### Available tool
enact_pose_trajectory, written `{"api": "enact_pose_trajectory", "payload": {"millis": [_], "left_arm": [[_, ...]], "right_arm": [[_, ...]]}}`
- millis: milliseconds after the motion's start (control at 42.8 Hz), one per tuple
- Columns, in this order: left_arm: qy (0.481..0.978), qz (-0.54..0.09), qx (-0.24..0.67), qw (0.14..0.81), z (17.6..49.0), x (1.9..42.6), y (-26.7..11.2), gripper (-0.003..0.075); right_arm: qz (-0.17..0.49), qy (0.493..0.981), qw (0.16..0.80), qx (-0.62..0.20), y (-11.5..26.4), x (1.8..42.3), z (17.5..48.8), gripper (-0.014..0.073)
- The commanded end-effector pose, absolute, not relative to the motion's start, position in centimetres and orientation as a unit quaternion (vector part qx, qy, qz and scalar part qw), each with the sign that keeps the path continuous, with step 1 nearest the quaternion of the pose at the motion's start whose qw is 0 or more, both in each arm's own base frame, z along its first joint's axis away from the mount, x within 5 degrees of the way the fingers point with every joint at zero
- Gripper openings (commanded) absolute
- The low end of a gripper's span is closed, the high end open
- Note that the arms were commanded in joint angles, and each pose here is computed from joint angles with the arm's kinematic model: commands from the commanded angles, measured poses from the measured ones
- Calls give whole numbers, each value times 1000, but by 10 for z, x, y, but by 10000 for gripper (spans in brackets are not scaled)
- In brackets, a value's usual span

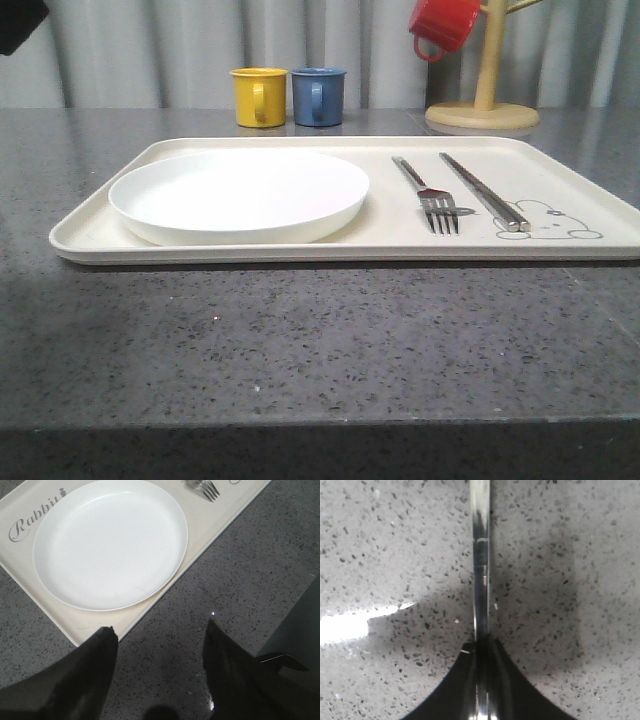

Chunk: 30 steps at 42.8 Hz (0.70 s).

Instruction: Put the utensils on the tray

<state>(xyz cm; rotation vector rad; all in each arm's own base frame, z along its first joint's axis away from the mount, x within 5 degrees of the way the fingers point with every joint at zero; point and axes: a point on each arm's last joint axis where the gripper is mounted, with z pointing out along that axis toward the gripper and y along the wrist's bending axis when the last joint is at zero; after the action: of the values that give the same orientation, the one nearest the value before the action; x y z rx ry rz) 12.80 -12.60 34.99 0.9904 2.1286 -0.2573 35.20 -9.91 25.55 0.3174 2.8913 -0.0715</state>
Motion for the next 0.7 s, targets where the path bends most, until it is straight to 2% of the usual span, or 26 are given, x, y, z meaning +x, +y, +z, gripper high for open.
{"api": "enact_pose_trajectory", "payload": {"millis": [0, 93, 257, 397, 537, 677], "left_arm": [[815, -121, 380, 421, 364, 128, -128, 388], [815, -121, 380, 421, 364, 128, -128, 388], [815, -121, 380, 421, 364, 128, -128, 388], [815, -121, 380, 421, 364, 128, -128, 388], [815, -121, 380, 421, 364, 128, -128, 388], [815, -121, 380, 421, 364, 128, -128, 388]], "right_arm": [[-20, 980, 169, 99, -90, 347, 290, -66], [4, 979, 191, 68, -65, 343, 307, -66], [80, 973, 216, -8, -2, 335, 331, -66], [118, 969, 212, -55, 44, 336, 328, -66], [141, 967, 210, -34, 64, 347, 315, -66], [142, 967, 213, -8, 65, 357, 304, -66]]}}
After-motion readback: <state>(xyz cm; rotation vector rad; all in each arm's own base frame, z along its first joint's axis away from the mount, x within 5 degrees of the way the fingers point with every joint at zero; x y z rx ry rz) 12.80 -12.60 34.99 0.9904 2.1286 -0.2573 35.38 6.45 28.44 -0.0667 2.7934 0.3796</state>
